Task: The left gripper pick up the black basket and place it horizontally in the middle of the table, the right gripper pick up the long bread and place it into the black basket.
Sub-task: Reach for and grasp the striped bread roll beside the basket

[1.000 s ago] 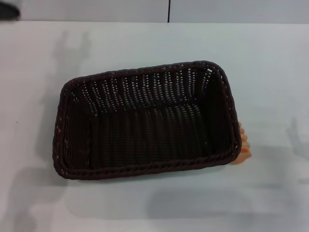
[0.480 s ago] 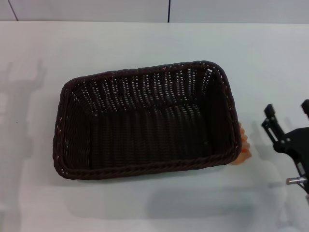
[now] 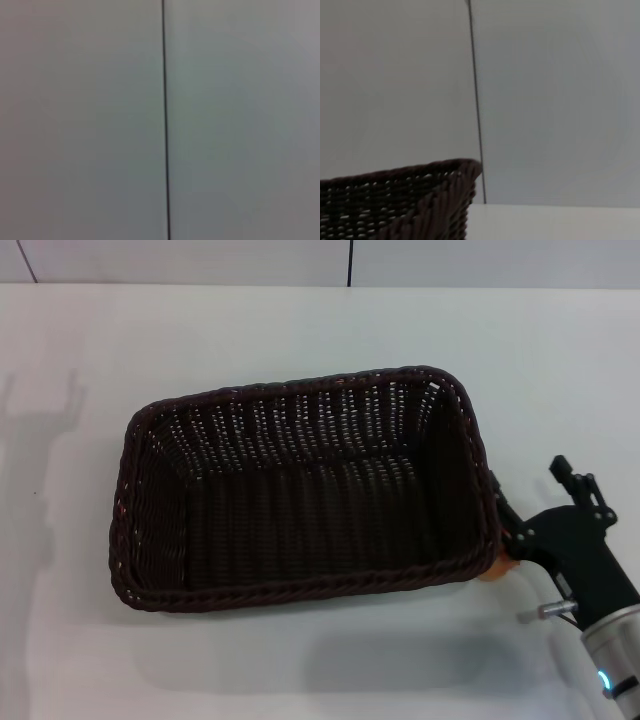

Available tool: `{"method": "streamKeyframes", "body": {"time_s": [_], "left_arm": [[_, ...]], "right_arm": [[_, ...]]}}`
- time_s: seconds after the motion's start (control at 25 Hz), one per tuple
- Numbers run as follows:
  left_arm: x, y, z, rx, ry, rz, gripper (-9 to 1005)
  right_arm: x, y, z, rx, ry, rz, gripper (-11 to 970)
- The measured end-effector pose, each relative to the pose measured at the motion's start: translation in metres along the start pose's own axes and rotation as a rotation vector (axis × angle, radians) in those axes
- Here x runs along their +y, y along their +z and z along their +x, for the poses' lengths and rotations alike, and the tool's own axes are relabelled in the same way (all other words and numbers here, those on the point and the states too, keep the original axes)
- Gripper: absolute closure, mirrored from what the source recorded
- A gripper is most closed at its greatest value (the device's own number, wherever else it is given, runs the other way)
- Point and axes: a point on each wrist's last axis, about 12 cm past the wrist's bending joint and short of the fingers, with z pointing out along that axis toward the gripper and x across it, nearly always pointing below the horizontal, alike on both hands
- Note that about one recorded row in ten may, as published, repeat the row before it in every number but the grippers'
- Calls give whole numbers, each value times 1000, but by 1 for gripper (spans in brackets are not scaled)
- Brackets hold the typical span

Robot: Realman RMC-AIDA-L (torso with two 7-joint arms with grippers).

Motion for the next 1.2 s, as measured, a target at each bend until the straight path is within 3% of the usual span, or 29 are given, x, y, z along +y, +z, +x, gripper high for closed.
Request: {"method": "streamKeyframes", "body": {"time_s": [0.6,0.92,1.2], "left_arm": [[-7,7,4,11,13,39,199],[-9,8,5,14,16,58,199],[-11,7,5,12,23,79,199]], "right_arm": [[8,18,8,114,-9,-66,155],[0,28,13,200,24,-11,185],[-10,25,13,189,38,55,236]]}}
